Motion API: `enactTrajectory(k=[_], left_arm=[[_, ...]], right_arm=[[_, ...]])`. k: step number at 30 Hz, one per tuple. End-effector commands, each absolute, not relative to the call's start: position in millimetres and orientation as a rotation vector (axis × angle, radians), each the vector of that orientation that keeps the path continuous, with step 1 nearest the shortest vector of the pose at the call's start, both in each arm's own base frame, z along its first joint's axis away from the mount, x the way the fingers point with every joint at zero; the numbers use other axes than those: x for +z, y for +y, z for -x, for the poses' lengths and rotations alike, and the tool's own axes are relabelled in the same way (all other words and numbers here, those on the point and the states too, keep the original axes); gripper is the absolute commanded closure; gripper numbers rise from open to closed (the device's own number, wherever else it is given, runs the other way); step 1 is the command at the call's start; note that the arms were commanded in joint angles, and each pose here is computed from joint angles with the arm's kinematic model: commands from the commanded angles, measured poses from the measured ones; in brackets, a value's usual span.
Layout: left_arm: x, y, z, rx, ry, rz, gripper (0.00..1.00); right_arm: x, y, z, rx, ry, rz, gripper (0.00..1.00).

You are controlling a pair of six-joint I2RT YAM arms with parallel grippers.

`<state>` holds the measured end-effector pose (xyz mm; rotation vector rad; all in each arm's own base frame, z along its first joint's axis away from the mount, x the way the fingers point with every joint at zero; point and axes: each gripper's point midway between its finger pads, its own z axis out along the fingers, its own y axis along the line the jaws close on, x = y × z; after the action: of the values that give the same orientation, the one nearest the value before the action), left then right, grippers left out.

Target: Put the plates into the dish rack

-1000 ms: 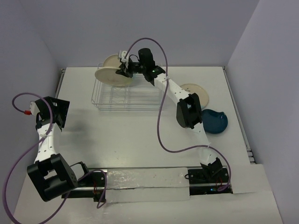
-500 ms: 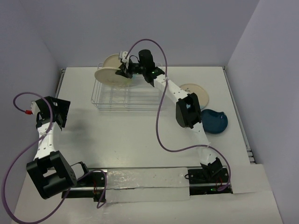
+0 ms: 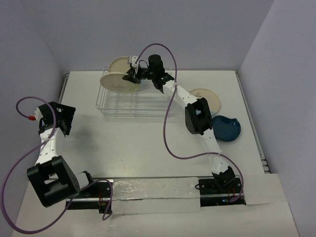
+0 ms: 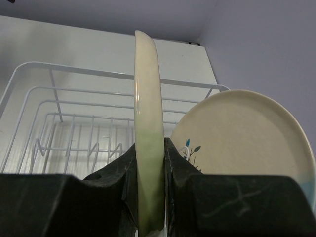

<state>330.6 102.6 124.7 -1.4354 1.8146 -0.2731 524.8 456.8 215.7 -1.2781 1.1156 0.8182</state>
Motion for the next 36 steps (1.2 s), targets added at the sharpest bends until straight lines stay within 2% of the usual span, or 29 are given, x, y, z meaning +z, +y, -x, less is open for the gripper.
enactTrajectory(k=[1,7,14,17,25,28,30,36], left_arm=[[146,106,-346,-0.304,1.776,1.373,0.01],[146,106,-346,-0.303,1.778,1.374,0.01],[144,105,-346,-0.301,1.79,1.377,0.01],[147,106,-345,-0.298,1.782,1.374,0.01],[146,104,-347,-0.311,1.788,1.373,0.01],[145,104,-347,-0.308,1.79,1.375,0.01],[149,105,-347,-0.309,1.782,1.368,0.01],[152,104,-347,-0.314,1.774,1.362,0.01]], right_arm=[[240,452,-539,0.706,1.004,1.245,0.97],[231,447,-537,0.725,1.042,1.211,0.85],[240,445,-540,0.767,1.041,1.157,0.8],[240,441,-541,0.751,1.05,1.139,0.69],[237,441,-544,0.741,1.057,1.129,0.67],[238,442,-544,0.749,1.057,1.121,0.59],[240,442,-546,0.749,1.057,1.11,0.48],[264,438,-542,0.746,1.033,1.068,0.35]])
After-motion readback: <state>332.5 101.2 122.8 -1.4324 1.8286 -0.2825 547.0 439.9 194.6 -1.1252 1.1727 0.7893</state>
